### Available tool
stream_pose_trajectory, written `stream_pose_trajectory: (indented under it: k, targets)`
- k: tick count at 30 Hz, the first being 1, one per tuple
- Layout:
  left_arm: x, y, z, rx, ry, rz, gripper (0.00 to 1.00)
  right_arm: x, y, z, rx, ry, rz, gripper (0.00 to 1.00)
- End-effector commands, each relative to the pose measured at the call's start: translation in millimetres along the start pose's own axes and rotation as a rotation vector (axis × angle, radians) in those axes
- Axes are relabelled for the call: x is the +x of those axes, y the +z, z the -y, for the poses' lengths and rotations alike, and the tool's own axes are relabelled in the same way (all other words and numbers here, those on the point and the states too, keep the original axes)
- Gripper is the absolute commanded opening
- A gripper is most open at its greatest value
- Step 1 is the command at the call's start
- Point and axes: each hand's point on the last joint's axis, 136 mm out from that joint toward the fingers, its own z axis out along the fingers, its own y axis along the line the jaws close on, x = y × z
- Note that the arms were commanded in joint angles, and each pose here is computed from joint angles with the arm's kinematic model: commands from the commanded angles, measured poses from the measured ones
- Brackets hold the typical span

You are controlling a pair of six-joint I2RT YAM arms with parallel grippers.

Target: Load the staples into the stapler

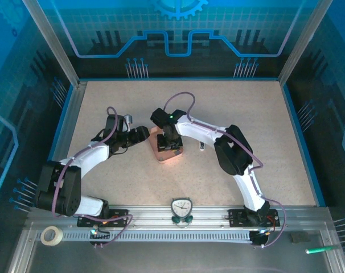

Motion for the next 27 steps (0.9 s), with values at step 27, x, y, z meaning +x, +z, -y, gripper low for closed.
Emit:
stream_pose_trajectory:
  k: [27]
  targets:
    - [-8.1,-7.0,-7.6,0.003,-0.023,0.021,0.75,-6.5,26.1,8.6,0.084,0.004,-0.051,0.49]
